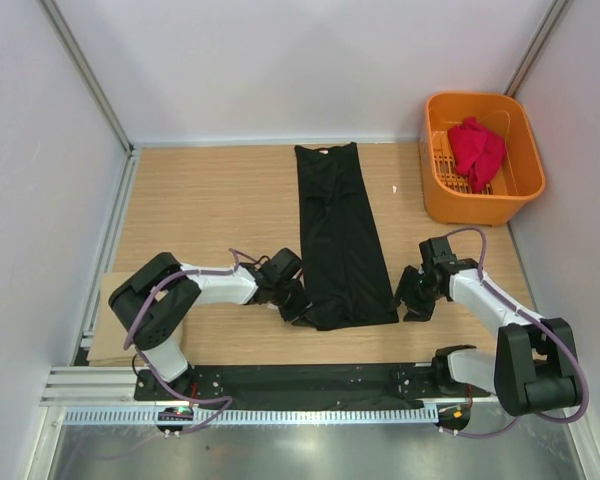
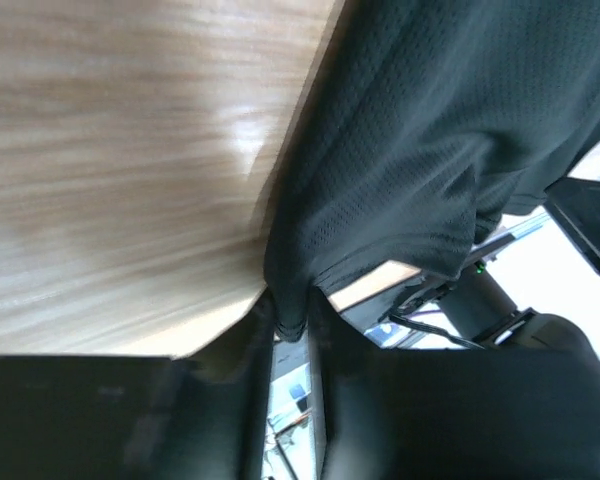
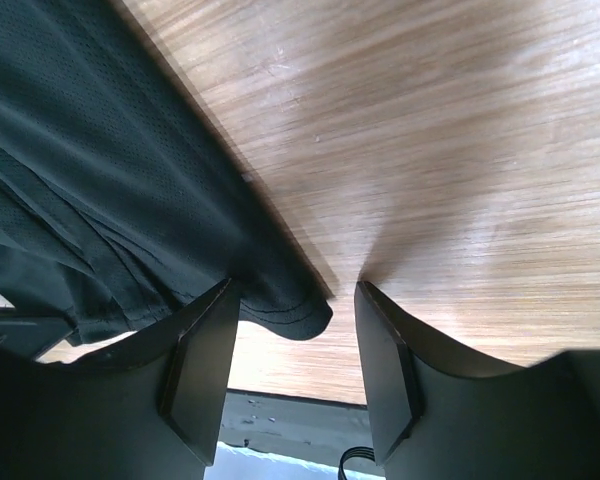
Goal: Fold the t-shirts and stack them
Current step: Fold the tshirt
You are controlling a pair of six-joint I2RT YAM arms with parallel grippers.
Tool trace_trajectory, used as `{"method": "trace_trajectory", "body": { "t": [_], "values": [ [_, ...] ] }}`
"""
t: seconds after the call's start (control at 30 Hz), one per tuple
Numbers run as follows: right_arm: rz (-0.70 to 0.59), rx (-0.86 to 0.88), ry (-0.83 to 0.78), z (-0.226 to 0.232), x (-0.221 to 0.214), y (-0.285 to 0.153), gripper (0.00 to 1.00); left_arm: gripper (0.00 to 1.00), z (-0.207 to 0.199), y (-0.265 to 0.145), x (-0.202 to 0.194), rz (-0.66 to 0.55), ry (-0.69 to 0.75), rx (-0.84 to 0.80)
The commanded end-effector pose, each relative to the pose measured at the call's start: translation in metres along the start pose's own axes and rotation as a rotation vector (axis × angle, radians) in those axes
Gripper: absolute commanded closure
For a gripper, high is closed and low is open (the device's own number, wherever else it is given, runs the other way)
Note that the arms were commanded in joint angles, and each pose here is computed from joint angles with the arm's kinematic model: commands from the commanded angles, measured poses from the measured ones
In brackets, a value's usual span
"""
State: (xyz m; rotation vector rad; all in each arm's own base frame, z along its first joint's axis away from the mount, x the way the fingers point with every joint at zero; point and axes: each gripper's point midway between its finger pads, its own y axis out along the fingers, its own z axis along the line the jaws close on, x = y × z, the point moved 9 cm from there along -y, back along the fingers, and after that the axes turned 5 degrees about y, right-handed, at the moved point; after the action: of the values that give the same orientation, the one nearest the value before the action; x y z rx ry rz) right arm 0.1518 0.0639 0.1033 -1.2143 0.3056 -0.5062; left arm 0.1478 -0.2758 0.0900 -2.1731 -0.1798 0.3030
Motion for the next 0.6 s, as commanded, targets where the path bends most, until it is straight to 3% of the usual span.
{"method": "trace_trajectory", "body": {
  "t": [0.0, 0.03, 0.13, 0.2, 0.23, 0.37, 0.57],
  "values": [
    [-0.027, 0.010, 0.019, 0.000, 0.000, -0.001, 0.46, 0.85, 0.013, 0.011, 0.004, -0.036, 0.015, 0.077],
    [-0.016, 0.017, 0.023, -0.001, -0.001, 0.000, 0.50, 0.92, 0.015, 0.011, 0.004, -0.035, 0.012, 0.081],
    [0.011, 0.041, 0.024, 0.000, -0.005, 0.002, 0.60, 1.00, 0.018, 0.008, 0.001, -0.031, 0.011, 0.081],
    [0.024, 0.054, 0.027, 0.000, -0.008, 0.003, 0.67, 1.00, 0.020, 0.005, -0.001, -0.034, 0.014, 0.079],
    [0.029, 0.077, 0.026, 0.002, -0.009, 0.002, 0.77, 1.00, 0.021, 0.003, -0.002, -0.032, 0.012, 0.078],
    [0.061, 0.165, 0.028, 0.011, -0.021, -0.008, 0.99, 1.00, 0.026, -0.008, -0.009, -0.033, 0.014, 0.072],
    [0.001, 0.242, -0.026, 0.033, -0.019, -0.033, 0.98, 1.00, 0.011, -0.030, -0.010, -0.047, 0.045, 0.051]
  ]
}}
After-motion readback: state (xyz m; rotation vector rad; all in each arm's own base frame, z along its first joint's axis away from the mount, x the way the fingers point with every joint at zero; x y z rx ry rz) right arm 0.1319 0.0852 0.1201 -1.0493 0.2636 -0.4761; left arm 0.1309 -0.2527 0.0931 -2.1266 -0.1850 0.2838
